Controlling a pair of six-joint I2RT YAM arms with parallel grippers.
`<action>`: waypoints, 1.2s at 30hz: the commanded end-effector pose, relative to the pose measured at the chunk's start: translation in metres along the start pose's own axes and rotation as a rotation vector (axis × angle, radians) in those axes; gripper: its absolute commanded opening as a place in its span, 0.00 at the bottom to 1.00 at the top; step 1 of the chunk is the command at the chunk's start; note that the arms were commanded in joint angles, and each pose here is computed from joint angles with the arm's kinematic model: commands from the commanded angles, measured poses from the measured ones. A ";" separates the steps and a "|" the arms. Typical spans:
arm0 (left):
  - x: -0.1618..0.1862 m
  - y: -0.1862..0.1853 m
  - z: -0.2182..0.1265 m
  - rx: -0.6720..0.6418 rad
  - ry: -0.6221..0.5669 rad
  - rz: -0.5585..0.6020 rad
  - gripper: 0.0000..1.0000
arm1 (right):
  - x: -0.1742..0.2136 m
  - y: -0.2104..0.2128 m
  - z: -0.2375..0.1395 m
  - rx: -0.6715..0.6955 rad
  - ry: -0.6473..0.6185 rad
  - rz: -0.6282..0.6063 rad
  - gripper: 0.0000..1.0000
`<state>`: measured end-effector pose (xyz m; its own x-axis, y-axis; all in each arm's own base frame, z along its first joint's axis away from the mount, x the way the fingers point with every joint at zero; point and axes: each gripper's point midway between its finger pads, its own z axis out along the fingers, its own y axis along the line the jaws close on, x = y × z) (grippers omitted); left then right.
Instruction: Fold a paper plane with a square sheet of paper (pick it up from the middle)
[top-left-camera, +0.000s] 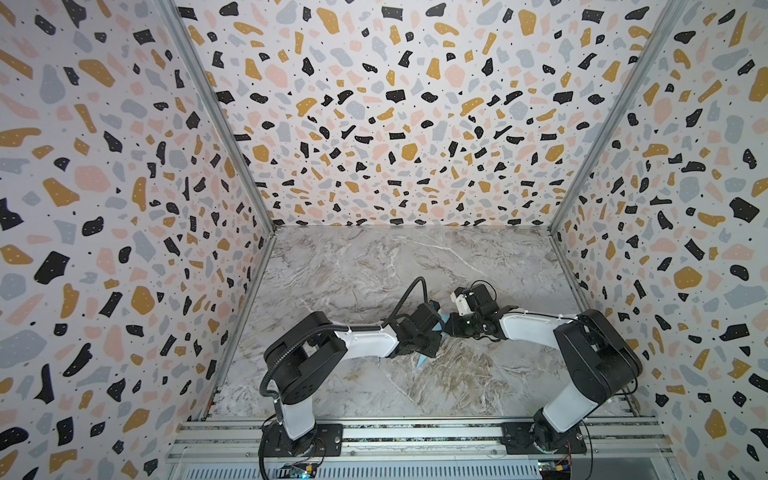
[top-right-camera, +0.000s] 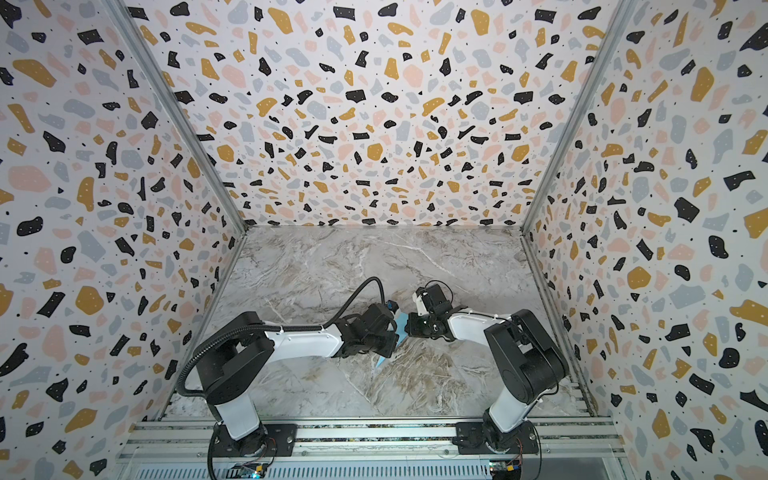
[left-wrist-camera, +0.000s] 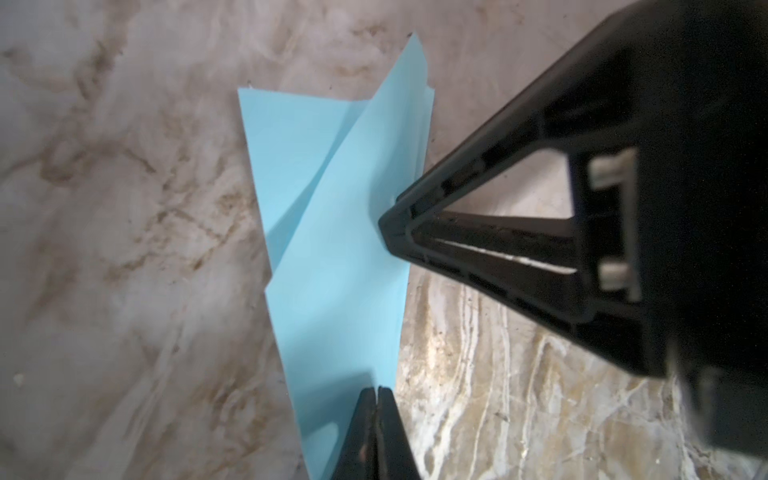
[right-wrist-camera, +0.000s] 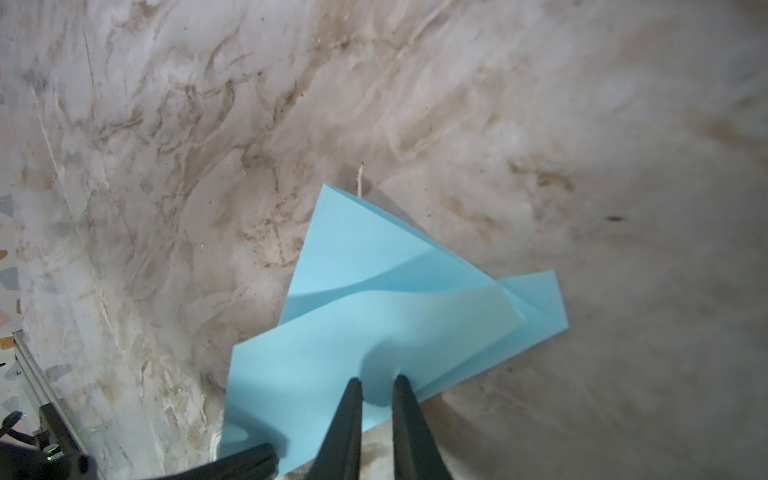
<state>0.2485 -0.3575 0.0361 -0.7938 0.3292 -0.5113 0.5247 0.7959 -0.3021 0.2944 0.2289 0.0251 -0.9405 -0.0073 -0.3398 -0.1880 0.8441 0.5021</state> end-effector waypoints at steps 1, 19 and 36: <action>-0.017 -0.009 0.001 0.031 -0.031 -0.003 0.00 | 0.013 -0.017 0.003 0.057 0.057 0.028 0.17; 0.009 0.006 0.027 -0.027 0.075 0.004 0.00 | -0.020 0.040 -0.029 -0.315 -0.066 -0.066 0.18; 0.008 0.006 0.019 -0.022 0.054 -0.009 0.00 | -0.019 0.006 0.000 -0.218 -0.036 0.014 0.16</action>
<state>0.2564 -0.3730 0.0211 -0.8013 0.3401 -0.4922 0.5264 0.7918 -0.3099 0.3024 0.2418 0.0328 -0.9422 0.0077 -0.3350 -0.2394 0.6841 0.6890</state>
